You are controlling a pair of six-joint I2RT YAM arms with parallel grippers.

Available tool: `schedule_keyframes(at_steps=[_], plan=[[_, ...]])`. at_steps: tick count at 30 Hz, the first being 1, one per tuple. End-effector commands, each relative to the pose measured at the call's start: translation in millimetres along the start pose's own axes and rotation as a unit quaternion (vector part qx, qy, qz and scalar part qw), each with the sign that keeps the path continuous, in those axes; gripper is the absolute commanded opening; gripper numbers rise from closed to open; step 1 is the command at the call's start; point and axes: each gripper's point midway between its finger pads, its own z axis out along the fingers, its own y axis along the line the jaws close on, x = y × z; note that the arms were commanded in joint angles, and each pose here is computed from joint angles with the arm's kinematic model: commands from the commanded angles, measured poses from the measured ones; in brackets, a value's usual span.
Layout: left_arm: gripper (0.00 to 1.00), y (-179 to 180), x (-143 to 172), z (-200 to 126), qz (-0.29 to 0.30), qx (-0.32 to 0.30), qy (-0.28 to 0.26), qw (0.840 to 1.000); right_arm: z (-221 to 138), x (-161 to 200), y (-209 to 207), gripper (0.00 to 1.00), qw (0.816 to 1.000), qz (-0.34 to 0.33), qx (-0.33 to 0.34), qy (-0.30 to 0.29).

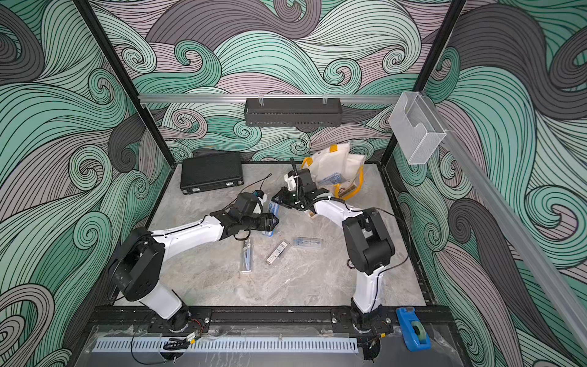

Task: Put the compass set into the canvas bag
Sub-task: Pick up the compass set at the center of the board, then place the compass set in the canvas bag.

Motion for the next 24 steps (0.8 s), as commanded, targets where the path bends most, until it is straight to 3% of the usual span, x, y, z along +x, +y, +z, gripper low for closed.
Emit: schedule_keyframes(at_steps=[1, 8, 13, 18, 24], plan=[[0.96, -4, -14, -12, 0.002, 0.011, -0.023, 1.000, -11, -12, 12, 0.11, 0.999, -0.028, 0.008, -0.016], [0.99, -3, -29, -40, 0.017, 0.010, -0.078, 0.997, -35, -39, 34, 0.11, 0.996, -0.079, 0.025, -0.044], [0.99, 12, -38, -69, 0.015, -0.031, -0.125, 0.992, -67, -72, 55, 0.10, 0.990, -0.109, 0.027, -0.083], [0.99, 24, -35, -80, 0.006, -0.052, -0.143, 0.988, -120, -119, 70, 0.09, 0.980, -0.126, 0.028, -0.152], [0.99, 29, -27, -76, -0.001, -0.057, -0.134, 0.989, -199, -173, 56, 0.09, 0.959, -0.120, 0.074, -0.244]])
